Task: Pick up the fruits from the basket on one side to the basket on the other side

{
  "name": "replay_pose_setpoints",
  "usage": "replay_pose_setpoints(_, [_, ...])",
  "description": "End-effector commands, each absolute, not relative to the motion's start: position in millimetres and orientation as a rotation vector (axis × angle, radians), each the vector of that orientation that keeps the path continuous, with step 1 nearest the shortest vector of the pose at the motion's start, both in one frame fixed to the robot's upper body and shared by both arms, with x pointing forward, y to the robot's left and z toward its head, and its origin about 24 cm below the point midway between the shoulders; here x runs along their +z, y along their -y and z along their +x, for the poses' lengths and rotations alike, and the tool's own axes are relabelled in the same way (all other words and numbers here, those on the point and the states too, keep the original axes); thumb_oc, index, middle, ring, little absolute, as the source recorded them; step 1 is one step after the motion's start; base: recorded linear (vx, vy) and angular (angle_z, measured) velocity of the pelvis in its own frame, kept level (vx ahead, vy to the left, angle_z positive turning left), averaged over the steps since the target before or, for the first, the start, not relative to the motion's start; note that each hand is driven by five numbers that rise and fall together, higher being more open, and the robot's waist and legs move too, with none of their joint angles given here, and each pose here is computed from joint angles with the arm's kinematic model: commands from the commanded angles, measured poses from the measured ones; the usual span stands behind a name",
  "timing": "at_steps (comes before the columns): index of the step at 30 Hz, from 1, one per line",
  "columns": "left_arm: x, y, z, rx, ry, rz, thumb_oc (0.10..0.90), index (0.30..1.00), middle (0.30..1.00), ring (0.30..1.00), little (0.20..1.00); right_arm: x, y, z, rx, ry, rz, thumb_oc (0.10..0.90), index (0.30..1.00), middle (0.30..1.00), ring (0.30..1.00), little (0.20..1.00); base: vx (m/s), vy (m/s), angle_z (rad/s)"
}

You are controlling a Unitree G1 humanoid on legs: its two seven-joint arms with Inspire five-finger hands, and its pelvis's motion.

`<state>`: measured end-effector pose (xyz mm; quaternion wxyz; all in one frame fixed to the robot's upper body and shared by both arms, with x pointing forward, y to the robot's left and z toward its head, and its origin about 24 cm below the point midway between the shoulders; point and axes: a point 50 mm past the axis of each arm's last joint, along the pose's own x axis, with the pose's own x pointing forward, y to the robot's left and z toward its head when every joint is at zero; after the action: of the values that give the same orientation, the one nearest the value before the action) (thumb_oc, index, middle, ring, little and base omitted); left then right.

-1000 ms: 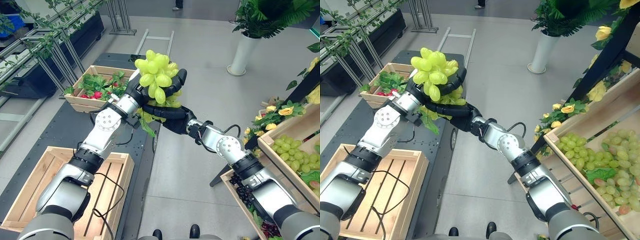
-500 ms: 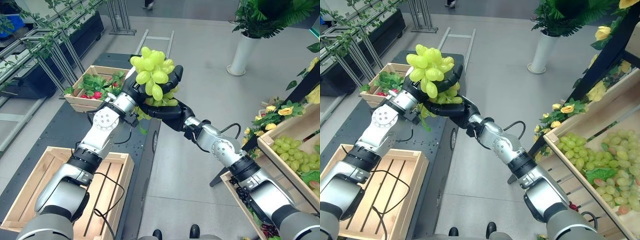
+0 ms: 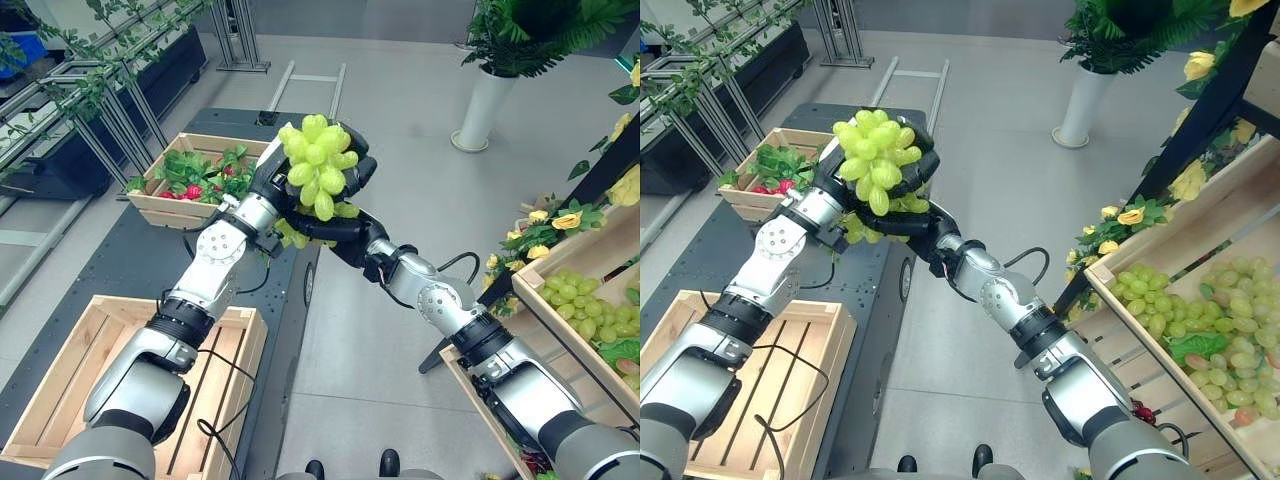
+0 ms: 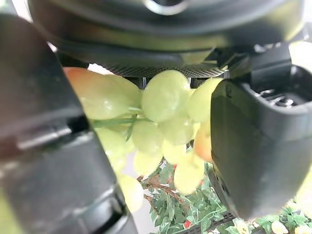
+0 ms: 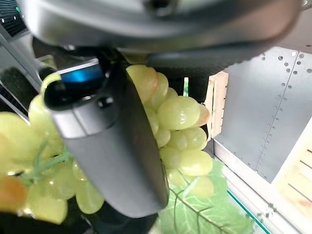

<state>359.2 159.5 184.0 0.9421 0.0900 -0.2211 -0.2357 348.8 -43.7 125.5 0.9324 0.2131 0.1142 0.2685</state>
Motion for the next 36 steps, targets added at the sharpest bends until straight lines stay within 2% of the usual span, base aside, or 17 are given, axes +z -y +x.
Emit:
replay_pose_setpoints(1, [207,-162,363,-0.406,0.613,0.139,0.8,0.9,0.9,0.9,0.9,166,50,365,0.481,-0.014,0.609,0.4,0.3,0.3,0.3,0.3,0.0,0.0,0.0])
replay_pose_setpoints(10, [195,-182,358,-0.339,0.586,0.187,0.8,0.9,0.9,0.9,0.9,134,90,367,0.349,-0.059,0.576,0.4,0.3,0.3,0.3,0.3,0.0,0.002,-0.01])
replay_pose_setpoints(25, [179,-225,345,-0.218,0.547,0.216,0.8,0.9,0.9,0.9,0.9,89,173,357,0.099,-0.081,0.304,0.4,0.3,0.3,0.3,0.3,0.01,0.007,-0.04])
replay_pose_setpoints(31, [168,-235,339,-0.202,0.513,0.221,0.8,0.9,0.9,0.9,0.9,93,191,350,0.079,-0.019,0.185,0.4,0.3,0.3,0.3,0.3,0.0,0.001,-0.01])
replay_pose_setpoints(36, [153,-241,332,-0.159,0.49,0.133,0.8,0.9,0.9,0.9,0.9,110,184,343,0.131,0.089,0.086,0.4,0.3,0.3,0.3,0.3,0.0,0.015,-0.13])
